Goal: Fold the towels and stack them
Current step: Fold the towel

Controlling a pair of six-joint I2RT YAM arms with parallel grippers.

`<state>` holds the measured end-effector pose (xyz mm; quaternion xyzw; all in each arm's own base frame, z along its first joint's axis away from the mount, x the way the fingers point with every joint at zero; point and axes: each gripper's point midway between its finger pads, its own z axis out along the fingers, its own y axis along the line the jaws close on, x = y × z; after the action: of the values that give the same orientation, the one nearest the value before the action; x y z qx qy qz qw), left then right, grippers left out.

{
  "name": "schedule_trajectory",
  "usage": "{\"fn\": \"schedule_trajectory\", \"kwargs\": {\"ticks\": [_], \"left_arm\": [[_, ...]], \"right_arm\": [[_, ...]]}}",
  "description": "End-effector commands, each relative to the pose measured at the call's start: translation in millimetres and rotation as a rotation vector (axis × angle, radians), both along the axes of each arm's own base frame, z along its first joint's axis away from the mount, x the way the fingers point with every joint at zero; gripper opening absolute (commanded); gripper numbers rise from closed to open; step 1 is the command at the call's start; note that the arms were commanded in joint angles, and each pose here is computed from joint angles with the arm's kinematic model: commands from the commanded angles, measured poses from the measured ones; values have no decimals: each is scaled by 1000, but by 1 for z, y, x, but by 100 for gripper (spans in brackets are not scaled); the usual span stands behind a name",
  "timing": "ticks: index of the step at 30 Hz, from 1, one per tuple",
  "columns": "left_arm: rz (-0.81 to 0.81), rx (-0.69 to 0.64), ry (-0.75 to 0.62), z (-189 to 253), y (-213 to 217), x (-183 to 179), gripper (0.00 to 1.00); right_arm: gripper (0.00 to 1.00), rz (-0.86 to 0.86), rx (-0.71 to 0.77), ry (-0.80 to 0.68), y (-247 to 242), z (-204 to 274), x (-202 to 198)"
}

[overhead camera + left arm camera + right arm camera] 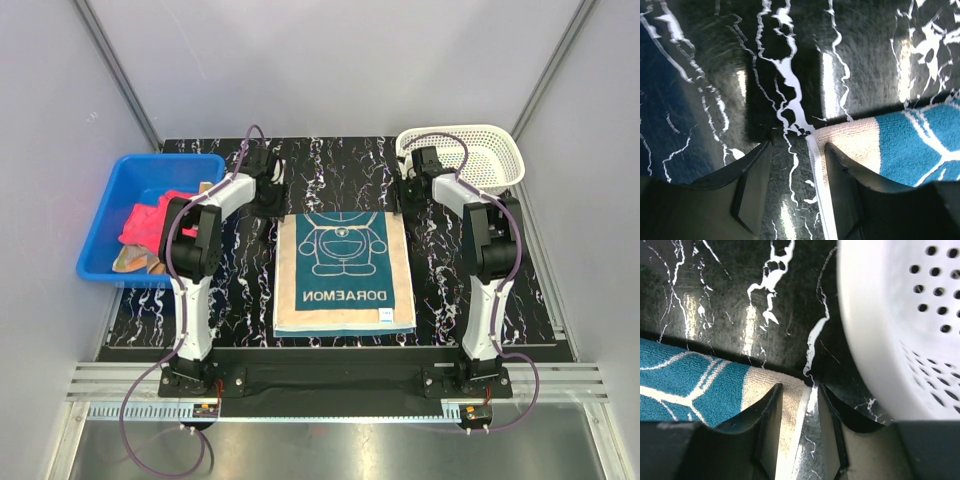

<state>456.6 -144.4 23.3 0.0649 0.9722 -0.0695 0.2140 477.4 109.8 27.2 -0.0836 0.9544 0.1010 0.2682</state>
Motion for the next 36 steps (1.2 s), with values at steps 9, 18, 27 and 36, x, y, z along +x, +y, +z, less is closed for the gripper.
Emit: {"fn": "schedule_trajectory", "kwargs": {"ticks": [9, 18, 27, 36], "left_arm": [[-150, -18, -44, 5, -9, 7, 50], [-144, -24, -45, 9, -14, 19, 40], [-164, -63, -49, 19, -21, 20, 0], [-44, -38, -158, 63, 18, 43, 0]], "right_arm": [[37, 140, 50, 72, 8, -9, 4], [22, 146, 19, 82, 3, -19, 3], [8, 160, 79, 32, 14, 4, 11], [0, 191, 196, -105, 37, 53, 36]]}}
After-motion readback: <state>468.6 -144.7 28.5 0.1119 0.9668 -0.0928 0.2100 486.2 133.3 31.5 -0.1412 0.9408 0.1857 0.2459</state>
